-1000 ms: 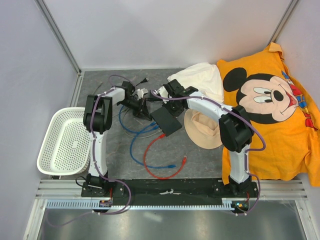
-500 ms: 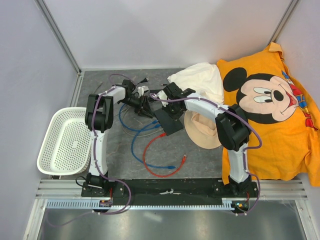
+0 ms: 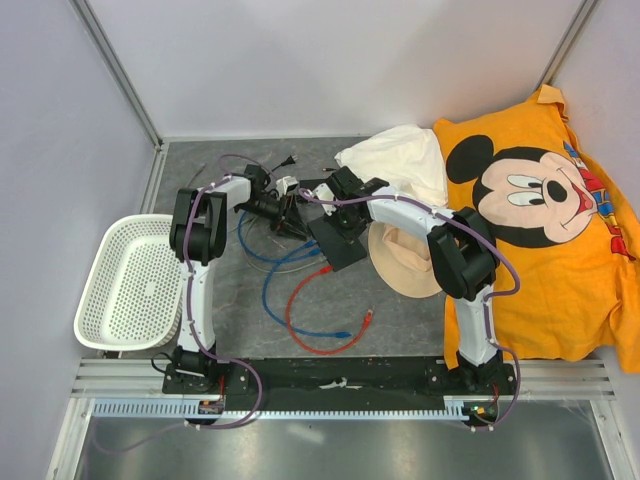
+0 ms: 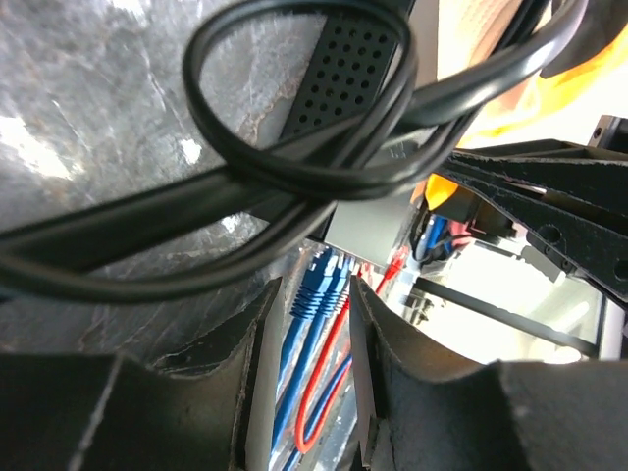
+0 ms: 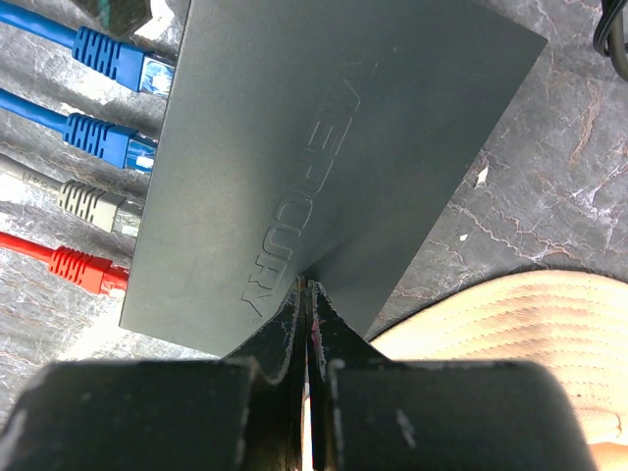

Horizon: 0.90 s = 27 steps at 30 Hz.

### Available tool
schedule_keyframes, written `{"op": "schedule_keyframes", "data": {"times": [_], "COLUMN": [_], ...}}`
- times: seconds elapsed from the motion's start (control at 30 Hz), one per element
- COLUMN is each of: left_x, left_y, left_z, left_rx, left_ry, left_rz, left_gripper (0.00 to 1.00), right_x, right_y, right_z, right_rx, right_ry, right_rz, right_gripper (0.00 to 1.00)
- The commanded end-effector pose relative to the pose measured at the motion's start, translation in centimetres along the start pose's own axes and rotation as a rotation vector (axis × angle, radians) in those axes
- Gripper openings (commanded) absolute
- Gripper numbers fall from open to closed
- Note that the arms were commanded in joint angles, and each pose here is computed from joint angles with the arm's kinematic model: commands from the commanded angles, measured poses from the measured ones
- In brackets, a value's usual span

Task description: Pull the plug from the switch port

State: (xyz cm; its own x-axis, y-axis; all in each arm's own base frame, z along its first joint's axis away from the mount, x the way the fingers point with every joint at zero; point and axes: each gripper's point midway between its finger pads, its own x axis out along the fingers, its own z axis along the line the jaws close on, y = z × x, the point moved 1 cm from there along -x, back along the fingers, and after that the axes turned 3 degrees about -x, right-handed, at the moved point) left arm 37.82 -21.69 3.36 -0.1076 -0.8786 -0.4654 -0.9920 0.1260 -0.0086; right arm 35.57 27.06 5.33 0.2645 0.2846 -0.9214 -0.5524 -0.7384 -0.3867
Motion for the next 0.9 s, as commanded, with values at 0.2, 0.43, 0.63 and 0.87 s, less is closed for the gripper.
{"op": "schedule_keyframes", "data": {"times": [0.2,0.43,0.63,0.87], "left_x": [0.4,0.9,1.1,1.6], "left_y": [0.9,0.4,-0.1,0.9], "left_z": [-0.6,-0.2,-0.6,-1.2], "left_rx": [0.062,0.025,-0.004,-0.026], "left_ry": [0.019,-0.002,0.021,0.085], "left_rz": [0.005,-0.019,-0.097,-0.071], "left_gripper": [0.38,0.37,0.36,0.35], "right_x": [1.7,2.0,2.3,2.5], "right_y": [0.3,0.4,0.3,0.7], "right_z": [0.6,0.4,0.6,1.3], "right_rx": [-0.01,-0.002,0.011,0.009], "right_ry": [-0.021,-0.009,-0.008,-0.021], "right_rz": [0.026,0.034,0.034,0.046], "right_gripper": [0.0,0.0,0.0,0.0]}}
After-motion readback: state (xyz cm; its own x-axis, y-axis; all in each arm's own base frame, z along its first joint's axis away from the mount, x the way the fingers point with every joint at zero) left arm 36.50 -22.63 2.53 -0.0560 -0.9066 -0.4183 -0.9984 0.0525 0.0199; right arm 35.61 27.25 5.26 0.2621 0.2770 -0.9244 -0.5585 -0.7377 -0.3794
